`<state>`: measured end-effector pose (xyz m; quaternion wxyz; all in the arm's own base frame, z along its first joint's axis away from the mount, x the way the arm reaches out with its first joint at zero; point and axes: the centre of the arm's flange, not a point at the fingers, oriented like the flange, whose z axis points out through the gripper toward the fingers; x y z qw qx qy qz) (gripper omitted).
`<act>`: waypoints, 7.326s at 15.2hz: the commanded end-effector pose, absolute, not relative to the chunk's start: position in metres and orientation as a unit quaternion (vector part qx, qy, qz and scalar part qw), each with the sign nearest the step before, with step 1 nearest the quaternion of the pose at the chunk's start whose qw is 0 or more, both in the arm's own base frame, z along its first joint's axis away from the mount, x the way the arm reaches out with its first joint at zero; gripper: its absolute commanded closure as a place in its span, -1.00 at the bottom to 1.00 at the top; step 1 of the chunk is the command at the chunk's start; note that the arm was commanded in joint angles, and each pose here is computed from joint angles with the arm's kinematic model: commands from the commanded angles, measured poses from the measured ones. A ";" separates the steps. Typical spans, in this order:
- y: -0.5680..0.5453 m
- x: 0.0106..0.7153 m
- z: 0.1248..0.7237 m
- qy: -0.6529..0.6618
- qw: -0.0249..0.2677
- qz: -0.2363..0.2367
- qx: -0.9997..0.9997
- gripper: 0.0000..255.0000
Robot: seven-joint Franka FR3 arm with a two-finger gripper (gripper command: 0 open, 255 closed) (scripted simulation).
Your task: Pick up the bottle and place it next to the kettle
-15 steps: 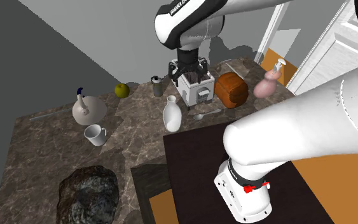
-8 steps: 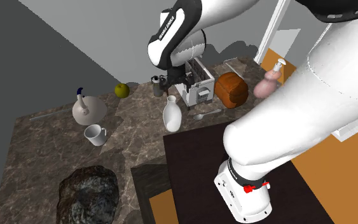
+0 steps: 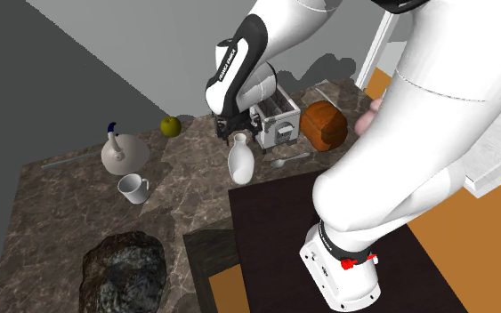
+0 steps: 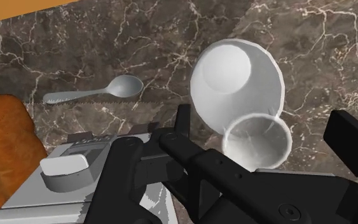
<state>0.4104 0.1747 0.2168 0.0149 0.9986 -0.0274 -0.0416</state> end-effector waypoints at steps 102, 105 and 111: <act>0.367 0.570 0.518 -0.027 0.015 -0.041 0.999 1.00; 0.397 0.595 0.519 -0.027 0.015 -0.041 0.999 1.00; 0.407 0.603 0.492 -0.027 0.015 -0.041 0.999 1.00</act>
